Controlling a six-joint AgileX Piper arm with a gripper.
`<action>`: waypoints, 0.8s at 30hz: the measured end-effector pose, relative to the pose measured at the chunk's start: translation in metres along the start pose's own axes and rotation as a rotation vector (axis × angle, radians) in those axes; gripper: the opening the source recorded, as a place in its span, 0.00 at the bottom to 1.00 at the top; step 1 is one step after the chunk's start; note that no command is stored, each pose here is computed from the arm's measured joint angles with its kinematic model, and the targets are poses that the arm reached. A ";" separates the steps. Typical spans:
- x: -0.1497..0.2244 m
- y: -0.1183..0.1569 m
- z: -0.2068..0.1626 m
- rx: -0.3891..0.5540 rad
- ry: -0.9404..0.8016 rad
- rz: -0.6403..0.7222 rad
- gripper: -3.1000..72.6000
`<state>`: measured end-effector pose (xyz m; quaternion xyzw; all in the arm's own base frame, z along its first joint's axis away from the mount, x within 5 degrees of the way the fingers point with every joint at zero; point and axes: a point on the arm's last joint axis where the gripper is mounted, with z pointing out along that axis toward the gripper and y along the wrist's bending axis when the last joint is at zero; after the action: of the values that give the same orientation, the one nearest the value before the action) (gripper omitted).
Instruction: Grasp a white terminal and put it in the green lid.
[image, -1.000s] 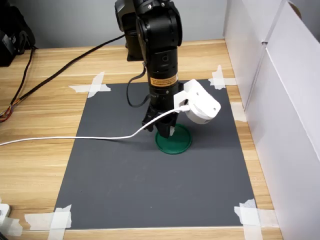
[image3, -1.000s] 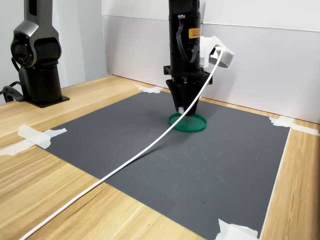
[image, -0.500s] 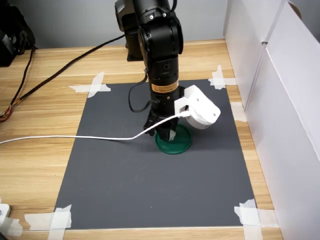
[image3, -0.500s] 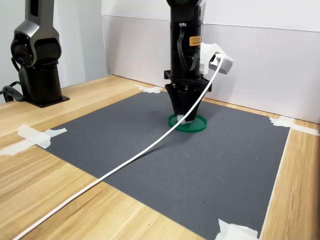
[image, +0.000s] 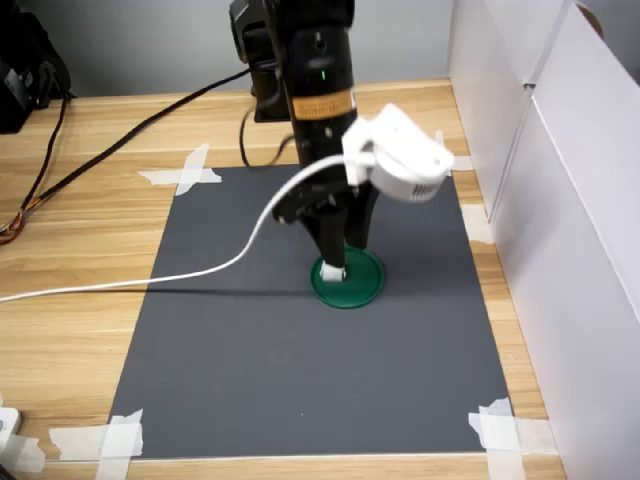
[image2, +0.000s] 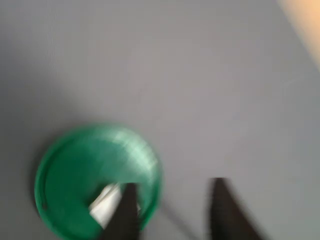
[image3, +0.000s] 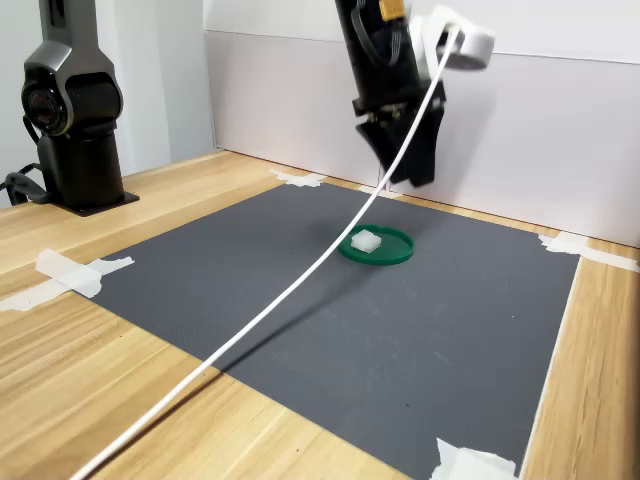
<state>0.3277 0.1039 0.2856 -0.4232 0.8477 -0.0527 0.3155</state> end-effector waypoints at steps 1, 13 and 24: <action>-0.003 -0.002 -0.013 0.024 -0.040 0.020 0.29; 0.010 0.001 -0.135 0.220 -0.393 0.412 0.01; 0.123 0.050 -0.144 0.321 -0.420 0.689 0.01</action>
<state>0.1556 0.0184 0.3220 -0.0627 0.8379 0.0119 0.5421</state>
